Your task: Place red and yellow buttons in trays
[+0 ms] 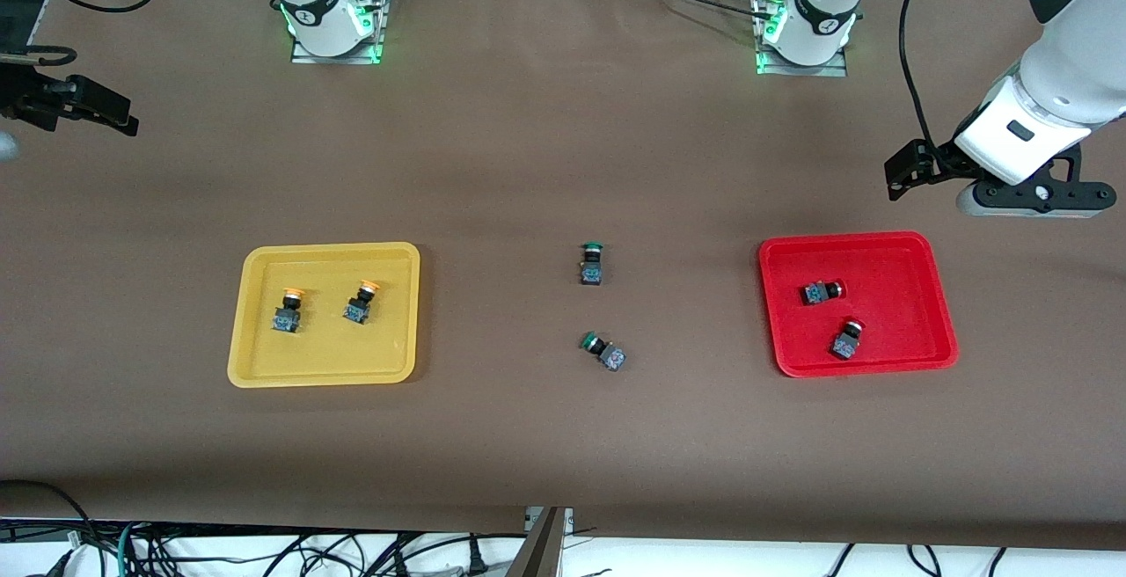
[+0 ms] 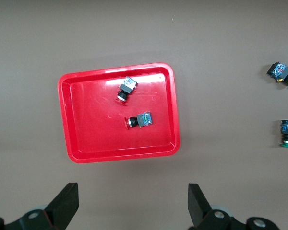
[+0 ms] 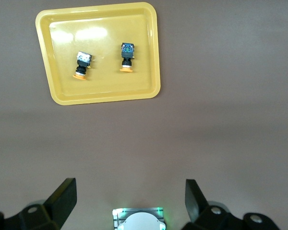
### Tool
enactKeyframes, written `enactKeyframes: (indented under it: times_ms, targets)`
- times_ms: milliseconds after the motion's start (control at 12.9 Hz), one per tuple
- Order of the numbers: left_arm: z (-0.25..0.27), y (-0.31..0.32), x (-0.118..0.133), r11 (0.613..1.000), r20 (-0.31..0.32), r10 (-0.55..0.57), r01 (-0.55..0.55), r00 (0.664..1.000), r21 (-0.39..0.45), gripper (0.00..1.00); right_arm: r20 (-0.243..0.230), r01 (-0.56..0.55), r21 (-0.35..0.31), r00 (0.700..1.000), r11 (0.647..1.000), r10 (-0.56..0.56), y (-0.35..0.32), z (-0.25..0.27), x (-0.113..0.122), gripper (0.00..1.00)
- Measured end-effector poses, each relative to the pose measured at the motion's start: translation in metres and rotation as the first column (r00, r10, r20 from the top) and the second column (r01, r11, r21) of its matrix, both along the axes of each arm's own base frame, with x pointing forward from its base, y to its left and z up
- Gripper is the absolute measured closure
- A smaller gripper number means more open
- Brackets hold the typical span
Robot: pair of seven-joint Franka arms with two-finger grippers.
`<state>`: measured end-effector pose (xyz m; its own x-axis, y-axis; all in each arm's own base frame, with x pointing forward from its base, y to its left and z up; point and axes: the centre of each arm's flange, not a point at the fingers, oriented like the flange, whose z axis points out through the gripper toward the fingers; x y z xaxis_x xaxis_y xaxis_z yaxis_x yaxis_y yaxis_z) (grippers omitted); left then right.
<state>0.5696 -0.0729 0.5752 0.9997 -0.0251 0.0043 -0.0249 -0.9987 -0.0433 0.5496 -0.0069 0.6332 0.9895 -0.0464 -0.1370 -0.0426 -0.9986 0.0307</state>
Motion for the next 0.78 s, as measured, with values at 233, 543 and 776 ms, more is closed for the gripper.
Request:
enactKeyframes:
  times_ms: [233, 543, 776]
  targets:
    - [0.0, -0.0007, -0.0001, 1.0, 0.0, -0.002, 0.002, 1.0, 0.0, 0.0, 0.0, 0.0, 0.0, 1.0, 1.0, 0.0, 0.0, 0.0, 0.0, 0.0]
    - [0.0002, -0.0038, -0.0004, 1.0, 0.001, -0.008, 0.008, 1.0, 0.0, 0.0, 0.0, 0.0, 0.0, 1.0, 1.0, 0.0, 0.0, 0.0001, 0.0, 0.0]
    - [0.0002, -0.0041, -0.0004, 1.0, 0.001, -0.009, 0.009, 1.0, 0.0, 0.0, 0.0, 0.0, 0.0, 1.0, 1.0, 0.0, 0.0, 0.0001, 0.0, 0.0]
